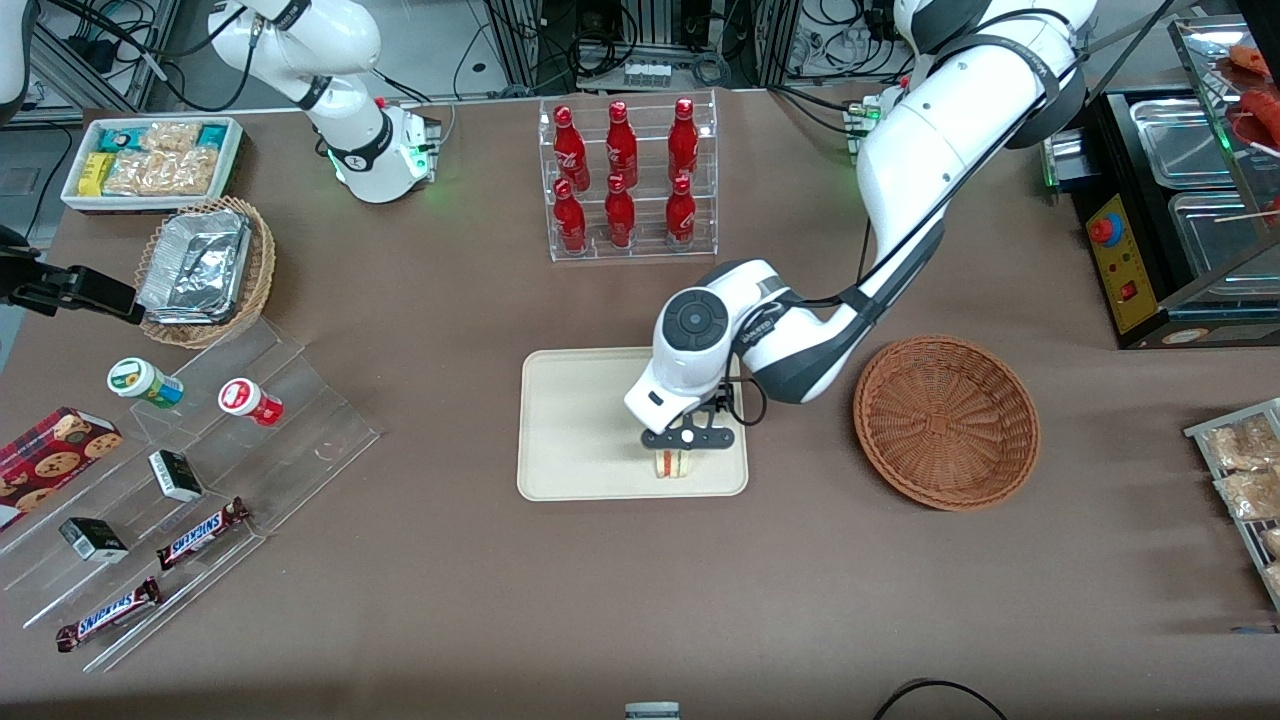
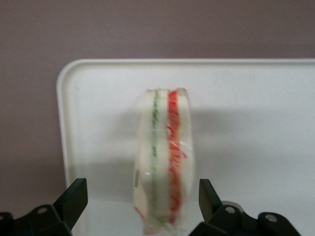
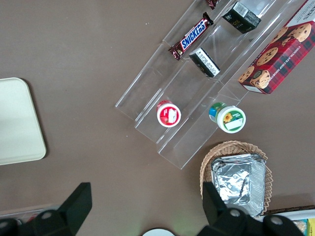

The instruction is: Place sandwich from basket to tray

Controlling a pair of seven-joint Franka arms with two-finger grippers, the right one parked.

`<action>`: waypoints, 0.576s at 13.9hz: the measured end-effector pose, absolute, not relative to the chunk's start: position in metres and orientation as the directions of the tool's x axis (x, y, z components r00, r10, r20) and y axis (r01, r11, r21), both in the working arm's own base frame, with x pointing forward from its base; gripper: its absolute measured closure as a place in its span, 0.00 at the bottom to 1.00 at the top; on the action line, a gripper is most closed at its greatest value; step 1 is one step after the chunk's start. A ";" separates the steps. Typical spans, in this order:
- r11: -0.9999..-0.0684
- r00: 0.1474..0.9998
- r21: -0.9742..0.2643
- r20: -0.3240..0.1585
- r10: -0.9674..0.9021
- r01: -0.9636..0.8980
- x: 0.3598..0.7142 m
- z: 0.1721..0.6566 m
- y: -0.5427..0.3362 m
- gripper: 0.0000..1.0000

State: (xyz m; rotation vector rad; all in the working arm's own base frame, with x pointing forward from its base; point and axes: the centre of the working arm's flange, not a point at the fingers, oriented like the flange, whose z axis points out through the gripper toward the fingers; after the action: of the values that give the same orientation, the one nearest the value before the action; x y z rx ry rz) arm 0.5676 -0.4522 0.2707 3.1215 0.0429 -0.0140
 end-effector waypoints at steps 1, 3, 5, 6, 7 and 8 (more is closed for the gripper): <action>-0.999 0.999 0.011 -0.005 0.048 0.048 0.577 0.280 -0.441 0.00; -0.994 0.994 0.029 0.004 0.107 0.107 0.597 0.308 -0.417 0.00; -0.984 0.985 0.055 0.011 0.171 0.170 0.612 0.345 -0.391 0.00; -0.977 0.979 0.058 0.008 0.205 0.204 0.619 0.362 -0.374 0.00; -0.968 0.970 0.067 0.003 0.242 0.241 0.626 0.379 -0.357 0.00; -0.960 0.963 0.080 0.002 0.268 0.267 0.633 0.394 -0.338 0.00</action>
State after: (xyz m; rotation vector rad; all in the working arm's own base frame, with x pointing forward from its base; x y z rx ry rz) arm 0.6333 -0.3382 0.3943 3.0344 0.4148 0.0194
